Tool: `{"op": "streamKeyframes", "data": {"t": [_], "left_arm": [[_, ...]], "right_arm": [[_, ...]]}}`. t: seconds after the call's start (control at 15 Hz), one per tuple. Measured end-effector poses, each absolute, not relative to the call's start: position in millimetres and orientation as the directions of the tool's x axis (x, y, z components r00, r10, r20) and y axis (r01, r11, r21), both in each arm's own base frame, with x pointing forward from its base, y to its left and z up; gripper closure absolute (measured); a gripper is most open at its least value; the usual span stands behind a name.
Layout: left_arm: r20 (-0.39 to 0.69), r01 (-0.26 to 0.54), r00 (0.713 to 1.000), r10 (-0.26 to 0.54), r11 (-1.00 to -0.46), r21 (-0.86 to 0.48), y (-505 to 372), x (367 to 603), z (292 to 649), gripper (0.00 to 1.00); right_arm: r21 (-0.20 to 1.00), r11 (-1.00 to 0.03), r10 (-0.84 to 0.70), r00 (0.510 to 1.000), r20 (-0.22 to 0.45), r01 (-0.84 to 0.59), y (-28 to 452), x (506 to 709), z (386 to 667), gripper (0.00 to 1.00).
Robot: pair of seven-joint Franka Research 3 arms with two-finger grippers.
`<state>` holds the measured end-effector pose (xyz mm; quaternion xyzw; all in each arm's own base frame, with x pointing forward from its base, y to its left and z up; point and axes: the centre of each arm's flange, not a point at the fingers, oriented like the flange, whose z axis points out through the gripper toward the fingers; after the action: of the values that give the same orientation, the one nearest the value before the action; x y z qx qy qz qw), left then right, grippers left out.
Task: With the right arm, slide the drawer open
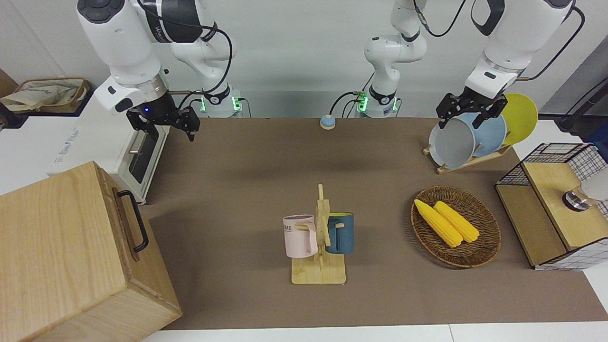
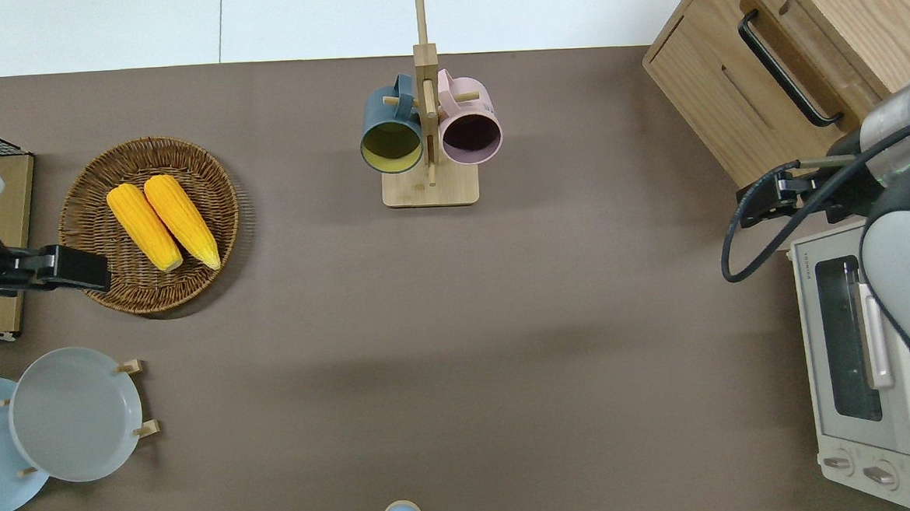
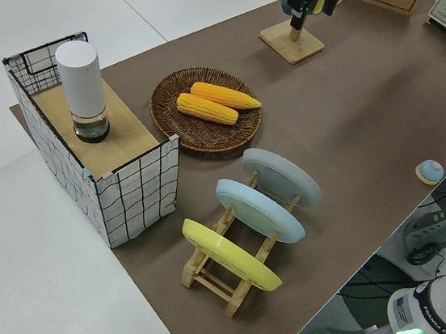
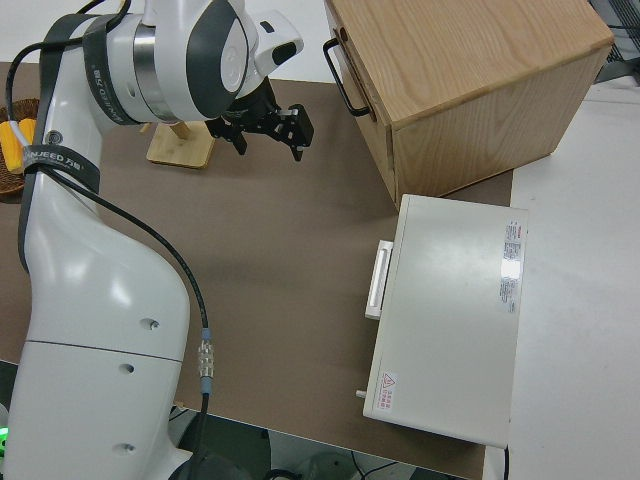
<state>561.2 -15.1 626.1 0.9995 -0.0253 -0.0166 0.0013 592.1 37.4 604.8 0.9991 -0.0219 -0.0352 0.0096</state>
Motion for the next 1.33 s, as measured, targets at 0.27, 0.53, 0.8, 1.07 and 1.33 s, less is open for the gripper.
{"op": "streamKeyframes", "data": {"t": [0.27,0.53,0.8,1.07,1.33], "left_arm": [[-0.033,-0.051,0.998,-0.051,-0.999,0.003,-15.1,561.2,626.1,0.00],[-0.033,-0.051,0.998,-0.051,-0.999,0.003,-15.1,561.2,626.1,0.00],[-0.033,-0.051,0.998,-0.051,-0.999,0.003,-15.1,561.2,626.1,0.00],[-0.033,-0.051,0.998,-0.051,-0.999,0.003,-15.1,561.2,626.1,0.00],[-0.033,-0.051,0.998,-0.051,-0.999,0.003,-15.1,561.2,626.1,0.00]], "right_arm": [[0.020,-0.999,-0.042,0.997,-0.064,-0.041,38.5,592.3,607.5,0.01],[0.019,-0.999,-0.044,0.997,-0.059,-0.043,37.4,592.5,609.7,0.01],[0.019,-0.999,-0.045,0.997,-0.059,-0.044,36.9,592.5,609.8,0.01],[0.019,-0.999,-0.043,0.997,-0.059,-0.042,38.2,592.4,609.8,0.01],[0.019,-0.999,-0.037,0.998,-0.059,-0.036,41.6,592.2,609.8,0.01]]}}
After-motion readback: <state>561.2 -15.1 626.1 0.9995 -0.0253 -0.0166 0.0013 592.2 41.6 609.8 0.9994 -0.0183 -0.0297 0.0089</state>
